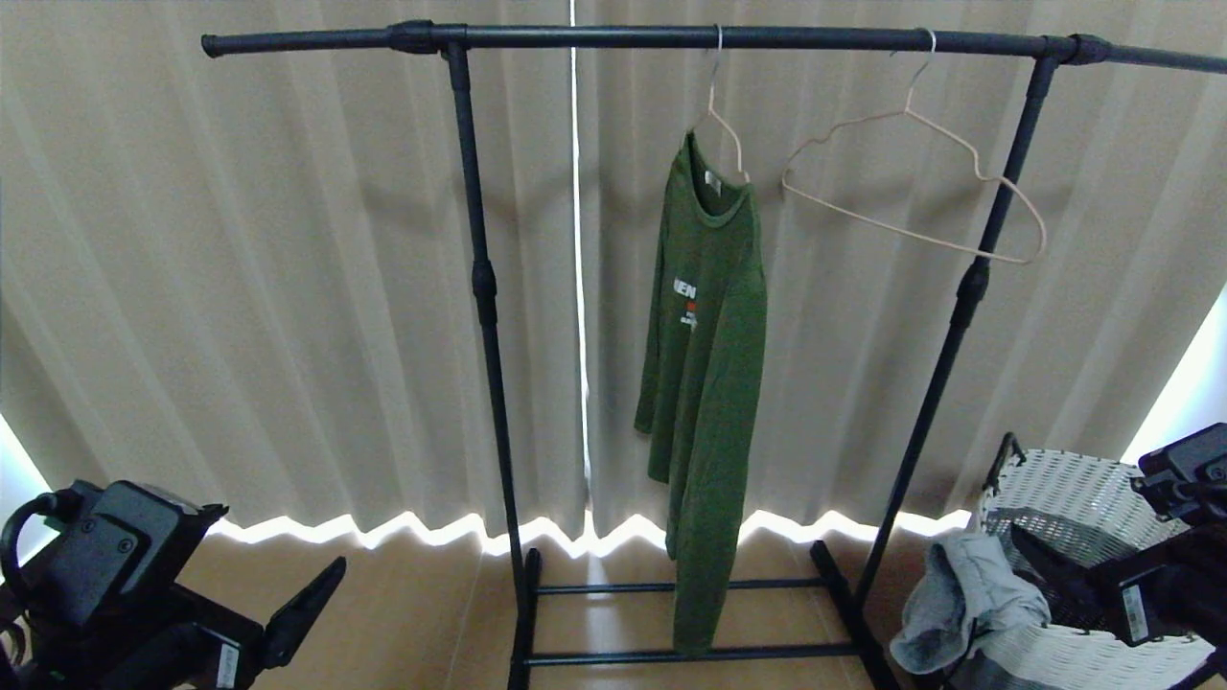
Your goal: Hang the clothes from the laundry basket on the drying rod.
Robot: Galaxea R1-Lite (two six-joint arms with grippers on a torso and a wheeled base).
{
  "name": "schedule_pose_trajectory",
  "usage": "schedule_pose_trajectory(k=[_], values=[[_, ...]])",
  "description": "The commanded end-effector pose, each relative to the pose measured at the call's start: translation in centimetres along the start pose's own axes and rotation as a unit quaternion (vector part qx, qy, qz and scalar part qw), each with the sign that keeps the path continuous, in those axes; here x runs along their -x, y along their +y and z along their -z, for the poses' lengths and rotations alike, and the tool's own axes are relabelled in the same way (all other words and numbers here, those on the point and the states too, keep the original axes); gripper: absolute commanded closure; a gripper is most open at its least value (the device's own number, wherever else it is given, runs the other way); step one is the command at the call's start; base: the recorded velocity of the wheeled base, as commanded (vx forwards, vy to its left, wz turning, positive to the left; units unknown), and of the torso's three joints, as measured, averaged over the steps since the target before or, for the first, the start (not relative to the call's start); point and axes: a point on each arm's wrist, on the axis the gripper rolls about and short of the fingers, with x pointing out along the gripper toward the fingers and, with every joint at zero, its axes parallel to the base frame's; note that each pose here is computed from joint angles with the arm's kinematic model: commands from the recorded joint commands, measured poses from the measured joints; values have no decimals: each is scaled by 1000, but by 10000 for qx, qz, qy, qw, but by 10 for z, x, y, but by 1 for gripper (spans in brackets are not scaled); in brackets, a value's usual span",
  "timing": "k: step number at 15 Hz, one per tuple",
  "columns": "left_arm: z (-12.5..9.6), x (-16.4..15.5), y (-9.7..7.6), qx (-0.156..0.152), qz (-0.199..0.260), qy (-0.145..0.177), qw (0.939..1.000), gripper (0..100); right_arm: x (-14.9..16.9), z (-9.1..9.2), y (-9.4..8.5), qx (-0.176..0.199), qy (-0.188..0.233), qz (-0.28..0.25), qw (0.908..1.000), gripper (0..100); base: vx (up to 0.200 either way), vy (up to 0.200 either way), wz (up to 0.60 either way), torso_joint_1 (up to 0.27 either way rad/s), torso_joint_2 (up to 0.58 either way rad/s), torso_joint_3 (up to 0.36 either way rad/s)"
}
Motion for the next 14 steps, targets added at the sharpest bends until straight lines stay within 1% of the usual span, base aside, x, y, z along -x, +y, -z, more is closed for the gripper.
schedule_pose_trajectory(k=[1,3,4,5,7,9,13,14], values=[[2,2,0,-31,2,12,10000,0,-4,1,1,23,80,-50,10000,0,0,0,0,-183,447,266],[5,4,0,-44,-5,15,10000,0,-12,1,4,32,200,-118,9997,0,0,0,0,-107,281,154],[3,10,1,-5,-54,-128,9999,0,-21,1,6,40,260,-152,9995,0,0,0,0,-41,129,32],[2,13,2,46,-89,-210,9997,0,-28,0,8,33,221,-205,9995,0,0,0,0,-27,76,41],[3,16,4,29,-139,-263,9996,0,-40,-4,12,8,22,-286,9996,0,0,0,0,0,0,0],[3,19,5,98,-177,-288,9994,0,-43,-4,14,30,-11,-328,9995,0,0,0,0,0,0,0],[4,18,6,70,-210,-266,9994,0,-42,-3,14,33,6,-325,9995,0,0,0,0,0,0,0],[4,18,6,72,-212,-273,9994,0,-43,-3,15,35,15,-320,9995,0,0,-200,0,2,2,-2]])
